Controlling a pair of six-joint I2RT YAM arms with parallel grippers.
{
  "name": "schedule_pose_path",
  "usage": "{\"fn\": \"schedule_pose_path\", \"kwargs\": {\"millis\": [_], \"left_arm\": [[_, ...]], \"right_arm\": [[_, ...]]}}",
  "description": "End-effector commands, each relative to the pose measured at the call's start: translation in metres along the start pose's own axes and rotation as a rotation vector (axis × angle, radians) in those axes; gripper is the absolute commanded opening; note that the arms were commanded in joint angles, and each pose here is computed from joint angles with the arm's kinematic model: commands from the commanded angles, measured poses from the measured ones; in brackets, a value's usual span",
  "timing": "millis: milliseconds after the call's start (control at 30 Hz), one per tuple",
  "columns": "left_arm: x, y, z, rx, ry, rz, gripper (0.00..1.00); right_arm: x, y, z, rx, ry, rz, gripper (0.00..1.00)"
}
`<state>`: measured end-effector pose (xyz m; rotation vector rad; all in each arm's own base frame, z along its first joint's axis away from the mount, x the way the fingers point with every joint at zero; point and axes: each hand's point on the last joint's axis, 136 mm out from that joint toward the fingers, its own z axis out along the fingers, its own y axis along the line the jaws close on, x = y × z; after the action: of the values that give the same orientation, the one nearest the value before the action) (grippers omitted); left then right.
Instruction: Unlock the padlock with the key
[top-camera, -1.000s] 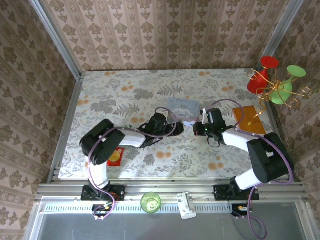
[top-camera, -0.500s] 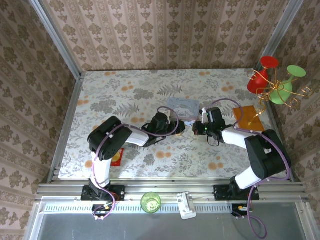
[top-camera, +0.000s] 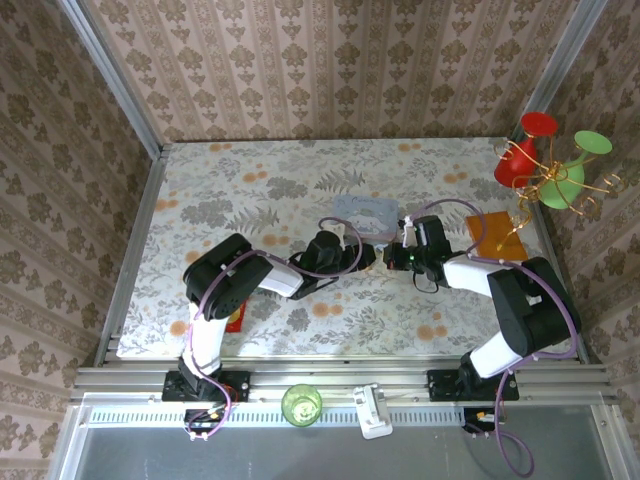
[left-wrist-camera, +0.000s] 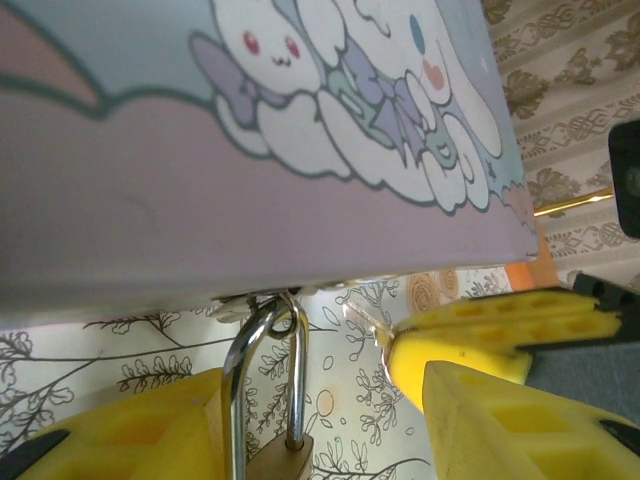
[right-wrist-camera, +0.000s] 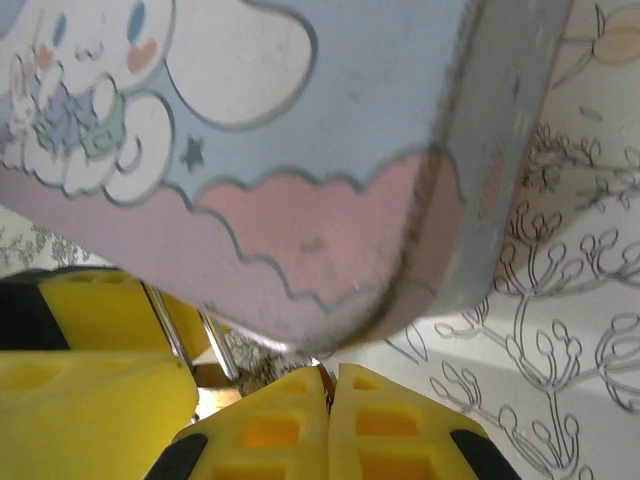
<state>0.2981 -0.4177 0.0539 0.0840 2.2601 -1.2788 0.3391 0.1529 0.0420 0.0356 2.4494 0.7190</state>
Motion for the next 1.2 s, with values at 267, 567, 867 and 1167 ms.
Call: {"fn": "schedule_pose_path", "kwargs": {"millis": [267, 567, 867, 1167], "left_arm": [[0.048, 0.039, 0.021, -0.174, 0.109, -0.028, 0.49], [0.061, 0.050, 0.012, -0.307, 0.144, 0.005, 0.46], [0.079, 0.060, 0.004, -0.353, 0.118, -0.084, 0.43], [0.096, 0.062, -0.002, -0.395, 0.165, -0.098, 0.46]], "right_arm": [[0.033, -0.010, -0.004, 0.045, 0.048, 0.057, 0.00], [0.029, -0.030, -0.024, 0.163, -0.016, 0.090, 0.00], [0.030, -0.034, -0.025, 0.171, -0.029, 0.108, 0.00], [0.022, -0.029, -0.031, 0.154, -0.065, 0.100, 0.00]]}}
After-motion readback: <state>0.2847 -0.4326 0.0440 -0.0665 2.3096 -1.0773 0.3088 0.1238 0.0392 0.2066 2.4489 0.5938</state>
